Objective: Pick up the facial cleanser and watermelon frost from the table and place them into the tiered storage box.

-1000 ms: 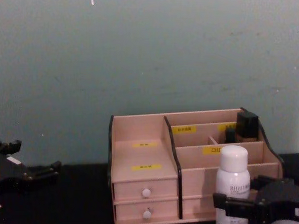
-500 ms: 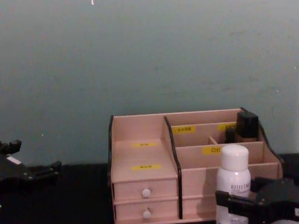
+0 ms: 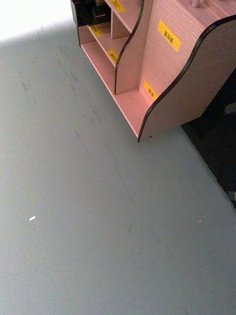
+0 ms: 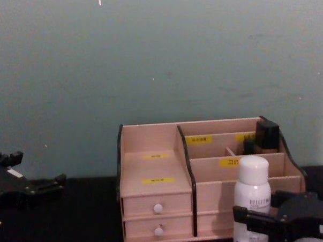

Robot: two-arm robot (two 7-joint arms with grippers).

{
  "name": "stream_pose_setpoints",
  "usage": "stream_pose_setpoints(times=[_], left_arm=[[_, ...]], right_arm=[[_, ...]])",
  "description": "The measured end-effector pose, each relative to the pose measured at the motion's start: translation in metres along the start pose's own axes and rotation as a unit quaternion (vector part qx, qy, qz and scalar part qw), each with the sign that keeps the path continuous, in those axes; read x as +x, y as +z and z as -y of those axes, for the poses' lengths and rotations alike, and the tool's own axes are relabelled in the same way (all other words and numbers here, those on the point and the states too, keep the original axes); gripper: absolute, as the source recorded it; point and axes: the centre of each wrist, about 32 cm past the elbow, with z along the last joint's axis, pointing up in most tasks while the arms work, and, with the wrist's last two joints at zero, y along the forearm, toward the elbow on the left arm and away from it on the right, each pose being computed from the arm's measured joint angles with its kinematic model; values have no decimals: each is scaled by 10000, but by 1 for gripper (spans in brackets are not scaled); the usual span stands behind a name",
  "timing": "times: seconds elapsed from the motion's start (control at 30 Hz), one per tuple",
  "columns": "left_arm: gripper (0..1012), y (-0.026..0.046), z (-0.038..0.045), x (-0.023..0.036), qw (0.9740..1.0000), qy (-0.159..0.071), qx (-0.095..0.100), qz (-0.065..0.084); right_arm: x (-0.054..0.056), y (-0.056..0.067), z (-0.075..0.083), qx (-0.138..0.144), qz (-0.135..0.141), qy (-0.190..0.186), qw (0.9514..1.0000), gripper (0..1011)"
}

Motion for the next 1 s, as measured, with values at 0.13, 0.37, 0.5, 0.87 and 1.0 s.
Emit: stream_pose_setpoints(times=[0.13,0.37,0.5,0.87,1.0], left_arm=[[1001,0,0,0,10000,0,0,0],[1001,0,0,0,10000,0,0,0],[1001,0,0,0,10000,0,0,0],[1001,0,0,0,10000,0,0,0],[1001,0,0,0,10000,0,0,0]], right_arm=[[-7,21,36,26,-7,87,10000,595],[12,181,174,51,-157,170,9997,595],[30,278,211,110,-196,140,9997,595],[142,698,156,533,-91,-183,9984,595],[203,786,69,647,-44,-304,9974,595]])
